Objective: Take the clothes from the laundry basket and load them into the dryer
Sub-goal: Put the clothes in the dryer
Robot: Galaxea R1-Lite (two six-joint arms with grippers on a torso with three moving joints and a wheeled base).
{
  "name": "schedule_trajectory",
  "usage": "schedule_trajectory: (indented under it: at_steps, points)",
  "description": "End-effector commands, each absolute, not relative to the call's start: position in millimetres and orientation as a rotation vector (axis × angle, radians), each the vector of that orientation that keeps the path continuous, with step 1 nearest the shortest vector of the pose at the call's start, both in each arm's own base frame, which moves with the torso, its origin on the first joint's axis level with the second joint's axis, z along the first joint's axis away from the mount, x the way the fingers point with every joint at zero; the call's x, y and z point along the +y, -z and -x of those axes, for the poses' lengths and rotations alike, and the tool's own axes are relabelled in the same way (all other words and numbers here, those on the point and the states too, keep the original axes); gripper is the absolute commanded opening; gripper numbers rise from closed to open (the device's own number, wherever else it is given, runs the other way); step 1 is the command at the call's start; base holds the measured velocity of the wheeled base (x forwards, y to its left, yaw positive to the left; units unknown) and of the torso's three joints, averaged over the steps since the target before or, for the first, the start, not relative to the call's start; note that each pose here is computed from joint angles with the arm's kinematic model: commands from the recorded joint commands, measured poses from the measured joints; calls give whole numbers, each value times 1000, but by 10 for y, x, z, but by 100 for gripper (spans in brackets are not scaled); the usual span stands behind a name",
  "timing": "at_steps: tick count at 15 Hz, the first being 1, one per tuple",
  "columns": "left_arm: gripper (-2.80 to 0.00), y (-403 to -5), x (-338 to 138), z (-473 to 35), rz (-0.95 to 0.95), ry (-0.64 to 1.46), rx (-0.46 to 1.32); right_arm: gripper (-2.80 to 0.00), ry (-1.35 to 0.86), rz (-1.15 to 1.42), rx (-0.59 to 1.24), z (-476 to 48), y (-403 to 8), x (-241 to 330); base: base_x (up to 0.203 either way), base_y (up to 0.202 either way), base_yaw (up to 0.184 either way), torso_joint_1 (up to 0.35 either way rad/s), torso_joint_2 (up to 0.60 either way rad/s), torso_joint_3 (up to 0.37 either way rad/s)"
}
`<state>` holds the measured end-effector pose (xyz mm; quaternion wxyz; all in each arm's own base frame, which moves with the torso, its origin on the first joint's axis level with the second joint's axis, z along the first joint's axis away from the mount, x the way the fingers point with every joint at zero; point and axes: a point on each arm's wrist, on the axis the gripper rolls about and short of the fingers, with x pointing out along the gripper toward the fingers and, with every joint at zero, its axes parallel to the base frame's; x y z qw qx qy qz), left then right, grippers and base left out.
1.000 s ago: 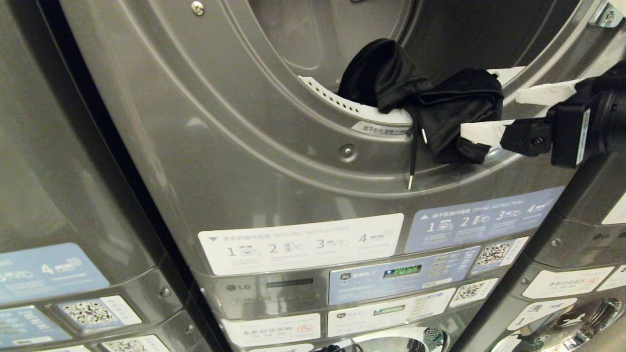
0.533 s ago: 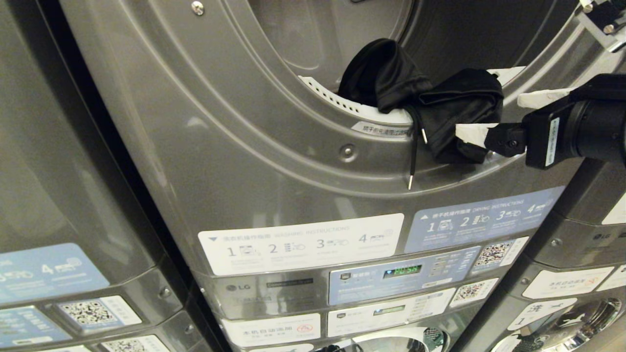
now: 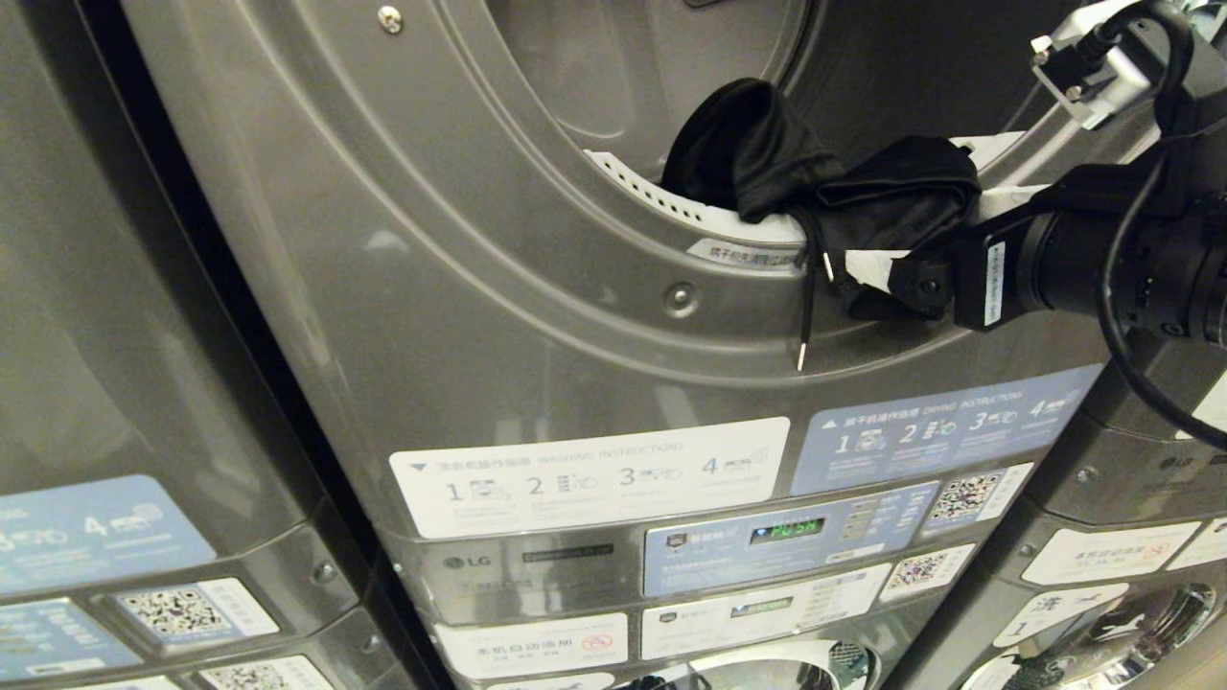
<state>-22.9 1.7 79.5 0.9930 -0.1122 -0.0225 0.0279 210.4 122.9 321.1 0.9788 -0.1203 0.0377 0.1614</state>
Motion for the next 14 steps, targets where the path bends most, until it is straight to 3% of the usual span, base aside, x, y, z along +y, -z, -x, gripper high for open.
schedule_trajectory:
  at_steps: [1,6,7,14]
  points:
    - [-280,-715,17,207,226,-60,-18,0,-326,253,98,-2169,-3152,1266,0,0,0,0,0,0]
    - [-280,-713,17,207,225,-60,-17,0,-322,246,71,-2231,-3149,1304,0,0,0,0,0,0]
    - [-280,-715,17,207,226,-60,-18,-280,-322,247,68,-2234,-3152,1306,0,0,0,0,0,0]
    - [-280,-714,17,207,223,-58,-17,-280,-326,249,42,-2124,-3226,1264,0,0,0,0,0,0]
